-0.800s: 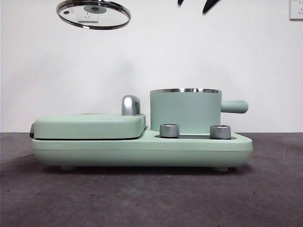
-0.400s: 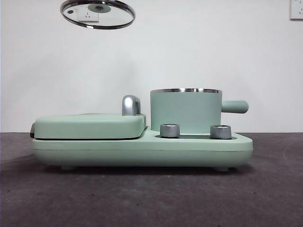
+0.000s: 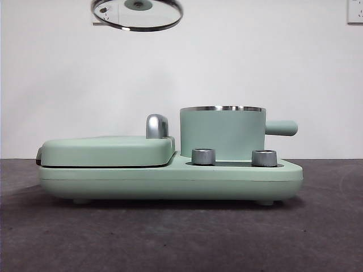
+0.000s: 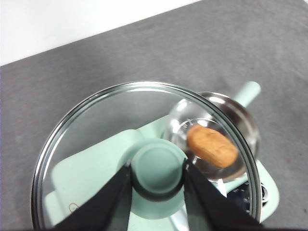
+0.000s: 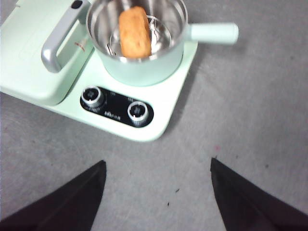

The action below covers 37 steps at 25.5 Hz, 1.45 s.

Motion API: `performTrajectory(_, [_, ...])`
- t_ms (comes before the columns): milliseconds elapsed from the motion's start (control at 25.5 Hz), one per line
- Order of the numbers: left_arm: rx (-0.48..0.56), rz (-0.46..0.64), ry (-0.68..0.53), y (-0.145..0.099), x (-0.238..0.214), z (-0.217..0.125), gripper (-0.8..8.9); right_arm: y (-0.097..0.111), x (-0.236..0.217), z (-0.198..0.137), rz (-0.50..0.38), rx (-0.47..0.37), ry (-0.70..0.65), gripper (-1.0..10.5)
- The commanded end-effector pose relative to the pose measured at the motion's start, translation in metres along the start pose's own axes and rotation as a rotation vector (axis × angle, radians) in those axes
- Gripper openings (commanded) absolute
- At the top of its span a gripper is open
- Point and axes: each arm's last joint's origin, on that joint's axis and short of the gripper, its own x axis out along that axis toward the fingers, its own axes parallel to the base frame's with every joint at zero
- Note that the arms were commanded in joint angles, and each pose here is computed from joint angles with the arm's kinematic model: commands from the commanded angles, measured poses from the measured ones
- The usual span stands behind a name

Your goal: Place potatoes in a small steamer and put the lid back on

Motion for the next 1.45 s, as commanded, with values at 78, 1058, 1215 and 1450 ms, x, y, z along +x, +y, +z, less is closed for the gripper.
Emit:
performTrajectory(78, [0.029,-0.036,-0.041,-0.016,0.000,0.006,0.27,-0.005,-0.013,-0.034,0.023,0.059,-0.107,3.4])
performTrajectory(1058, [0.099,-0.136,0.105,-0.083,0.140,-0.014,0.26,-0.018,-0.047,-0.096,0.033,0.082,-0.286,3.4])
performTrajectory(1215, [0.088,-0.138,0.099,-0.085,0.164,-0.017,0.26,-0.018,-0.047,-0.096,0.032,0.082,-0.286,3.4])
performTrajectory(1450, [0.086,-0.137,0.067,-0.085,0.168,-0.015,0.26,-0.018,-0.047,-0.096,0.026,0.083,-0.287,3.4])
